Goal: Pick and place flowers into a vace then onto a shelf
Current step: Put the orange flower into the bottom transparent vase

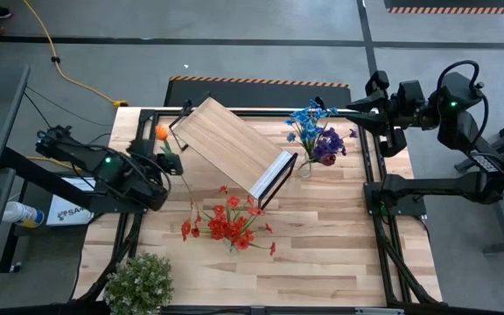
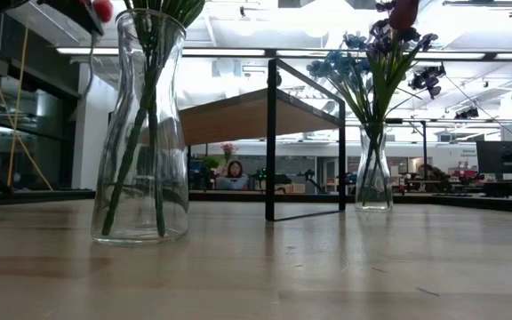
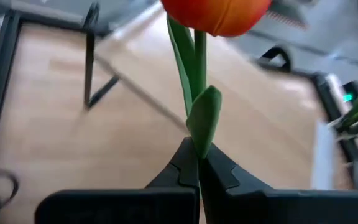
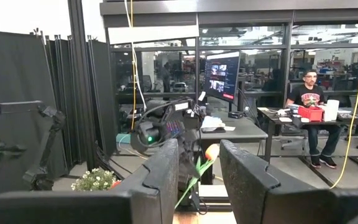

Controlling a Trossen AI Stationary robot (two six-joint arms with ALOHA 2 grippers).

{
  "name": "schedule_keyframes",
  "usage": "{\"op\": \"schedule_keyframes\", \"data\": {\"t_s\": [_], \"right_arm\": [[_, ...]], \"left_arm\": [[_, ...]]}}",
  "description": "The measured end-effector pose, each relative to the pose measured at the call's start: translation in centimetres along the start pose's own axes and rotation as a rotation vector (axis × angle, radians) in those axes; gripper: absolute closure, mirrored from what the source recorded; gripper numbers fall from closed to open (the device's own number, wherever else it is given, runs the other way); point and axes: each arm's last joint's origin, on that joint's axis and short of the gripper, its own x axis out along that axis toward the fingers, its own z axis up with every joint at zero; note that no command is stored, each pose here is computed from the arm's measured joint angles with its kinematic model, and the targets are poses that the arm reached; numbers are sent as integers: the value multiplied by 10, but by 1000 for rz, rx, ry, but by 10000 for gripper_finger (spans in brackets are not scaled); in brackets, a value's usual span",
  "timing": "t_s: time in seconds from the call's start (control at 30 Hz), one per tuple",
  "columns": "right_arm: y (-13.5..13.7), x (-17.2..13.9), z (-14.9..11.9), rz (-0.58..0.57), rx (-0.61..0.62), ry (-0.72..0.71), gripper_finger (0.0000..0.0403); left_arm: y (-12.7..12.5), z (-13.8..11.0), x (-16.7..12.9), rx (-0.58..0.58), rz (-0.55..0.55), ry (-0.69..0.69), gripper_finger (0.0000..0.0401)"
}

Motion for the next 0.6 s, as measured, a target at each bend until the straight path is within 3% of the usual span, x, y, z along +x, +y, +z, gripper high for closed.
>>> {"op": "schedule_keyframes", "data": {"t_s": [0.6], "right_arm": [[0, 0, 0, 0, 18, 1, 292]], "left_arm": [[20, 55, -26, -33, -228, -280, 372]]}}
